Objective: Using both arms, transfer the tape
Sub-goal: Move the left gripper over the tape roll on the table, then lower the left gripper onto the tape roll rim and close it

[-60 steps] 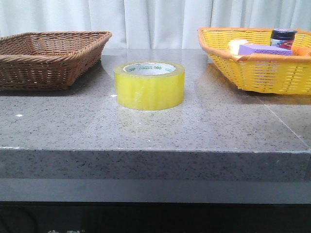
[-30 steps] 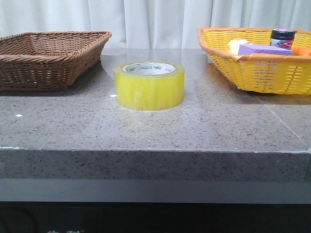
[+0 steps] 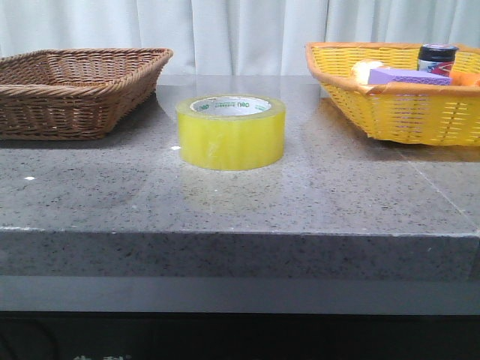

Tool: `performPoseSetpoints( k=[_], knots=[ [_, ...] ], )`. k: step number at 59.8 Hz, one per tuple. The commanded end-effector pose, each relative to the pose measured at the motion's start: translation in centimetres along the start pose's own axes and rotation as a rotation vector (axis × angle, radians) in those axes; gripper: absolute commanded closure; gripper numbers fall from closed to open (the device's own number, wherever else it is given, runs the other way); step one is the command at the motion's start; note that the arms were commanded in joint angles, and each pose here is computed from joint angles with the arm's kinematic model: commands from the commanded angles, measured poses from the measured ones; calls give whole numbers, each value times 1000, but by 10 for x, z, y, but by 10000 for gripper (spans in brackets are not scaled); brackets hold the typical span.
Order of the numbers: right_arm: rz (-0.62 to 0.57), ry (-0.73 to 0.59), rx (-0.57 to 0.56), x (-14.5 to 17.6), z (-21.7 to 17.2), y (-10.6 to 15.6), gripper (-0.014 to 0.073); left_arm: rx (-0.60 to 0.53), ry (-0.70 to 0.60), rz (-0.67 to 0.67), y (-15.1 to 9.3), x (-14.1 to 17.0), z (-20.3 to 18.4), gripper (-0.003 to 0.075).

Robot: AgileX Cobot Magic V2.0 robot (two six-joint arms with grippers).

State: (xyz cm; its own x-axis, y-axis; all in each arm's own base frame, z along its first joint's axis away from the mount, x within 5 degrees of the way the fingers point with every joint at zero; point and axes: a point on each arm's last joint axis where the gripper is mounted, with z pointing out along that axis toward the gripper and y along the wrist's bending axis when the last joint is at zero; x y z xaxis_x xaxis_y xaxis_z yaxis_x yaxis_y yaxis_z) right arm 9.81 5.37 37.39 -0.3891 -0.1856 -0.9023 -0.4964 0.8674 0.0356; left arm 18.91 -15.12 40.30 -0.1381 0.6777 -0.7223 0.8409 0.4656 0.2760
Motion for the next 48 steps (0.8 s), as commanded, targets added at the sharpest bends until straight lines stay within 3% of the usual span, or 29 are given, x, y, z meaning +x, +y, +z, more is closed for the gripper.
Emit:
performPoseSetpoints(
  k=[1,17,34,48],
  knots=[
    [7,-93,8,-12,-6,0,148,0,-60,116,4,-23,8,237],
    [7,-93,8,-12,-6,0,148,77,104,348,0,-46,87,237],
    [7,-93,8,-12,-6,0,148,220,289,358,-1,-52,143,237],
    [7,-93,8,-12,-6,0,148,256,344,356,2,-54,175,237]
  ],
)
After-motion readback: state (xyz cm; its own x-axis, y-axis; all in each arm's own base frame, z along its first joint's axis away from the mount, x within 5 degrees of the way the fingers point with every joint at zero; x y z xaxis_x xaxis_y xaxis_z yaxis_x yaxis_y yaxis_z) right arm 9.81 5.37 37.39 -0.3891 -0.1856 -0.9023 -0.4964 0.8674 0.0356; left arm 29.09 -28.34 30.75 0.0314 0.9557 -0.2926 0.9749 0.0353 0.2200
